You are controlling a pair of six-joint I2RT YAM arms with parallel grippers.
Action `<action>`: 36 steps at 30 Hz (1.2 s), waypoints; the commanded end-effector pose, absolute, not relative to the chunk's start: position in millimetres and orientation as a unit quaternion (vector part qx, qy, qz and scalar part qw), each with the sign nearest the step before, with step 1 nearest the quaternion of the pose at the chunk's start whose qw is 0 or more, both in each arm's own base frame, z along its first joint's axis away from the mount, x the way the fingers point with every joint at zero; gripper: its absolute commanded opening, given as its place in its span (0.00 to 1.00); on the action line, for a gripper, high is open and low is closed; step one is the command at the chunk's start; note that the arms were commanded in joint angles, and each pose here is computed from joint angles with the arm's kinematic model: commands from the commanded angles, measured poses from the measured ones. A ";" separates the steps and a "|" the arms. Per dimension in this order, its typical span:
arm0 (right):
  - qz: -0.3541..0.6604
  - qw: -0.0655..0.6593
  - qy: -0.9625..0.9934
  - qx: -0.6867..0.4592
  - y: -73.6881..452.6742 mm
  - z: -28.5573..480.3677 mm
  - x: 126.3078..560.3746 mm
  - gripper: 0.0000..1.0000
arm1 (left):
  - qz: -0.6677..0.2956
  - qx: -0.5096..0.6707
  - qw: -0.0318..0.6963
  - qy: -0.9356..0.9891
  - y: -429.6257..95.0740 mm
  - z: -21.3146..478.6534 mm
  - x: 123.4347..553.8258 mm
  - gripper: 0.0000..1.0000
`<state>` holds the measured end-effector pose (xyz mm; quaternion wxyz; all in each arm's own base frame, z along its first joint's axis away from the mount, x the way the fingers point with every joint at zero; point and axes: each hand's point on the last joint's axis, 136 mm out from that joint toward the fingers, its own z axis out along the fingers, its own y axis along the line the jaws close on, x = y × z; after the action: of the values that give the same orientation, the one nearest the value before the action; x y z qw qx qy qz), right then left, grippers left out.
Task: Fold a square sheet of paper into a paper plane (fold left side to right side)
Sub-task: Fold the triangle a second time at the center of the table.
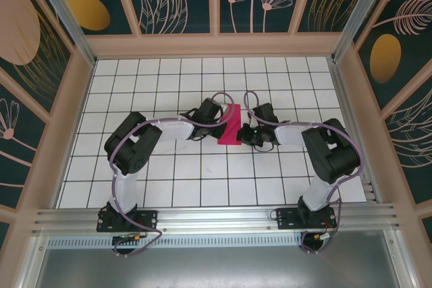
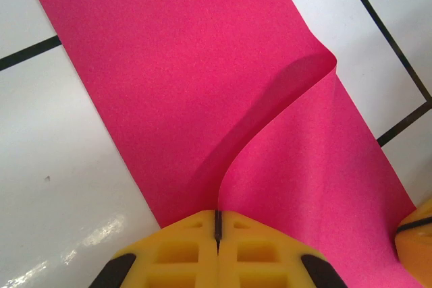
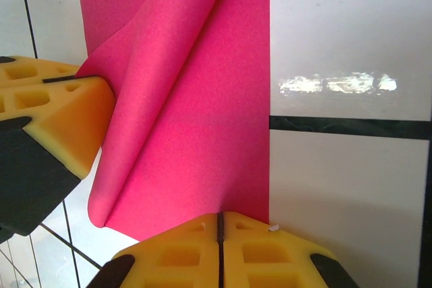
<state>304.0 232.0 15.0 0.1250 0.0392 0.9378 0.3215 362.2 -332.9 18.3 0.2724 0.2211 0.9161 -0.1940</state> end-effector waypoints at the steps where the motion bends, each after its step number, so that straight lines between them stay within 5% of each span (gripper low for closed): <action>1: 0.264 0.059 0.961 0.049 216.5 -23.7 272.7 0.10 | -0.207 0.221 0.278 0.912 -339.7 20.2 369.5 0.00; 20: 0.393 0.165 0.902 0.067 224.2 76.5 330.8 0.11 | -0.190 0.220 0.259 0.921 -332.1 0.8 364.1 0.00; 36: 0.421 0.139 0.894 0.071 270.8 57.4 379.3 0.10 | -0.188 0.221 0.257 0.922 -330.9 -1.6 362.8 0.00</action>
<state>374.4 257.0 51.6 0.1424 0.0802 0.8995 0.4052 364.6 -336.2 17.5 0.2769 0.2218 0.9134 -0.1996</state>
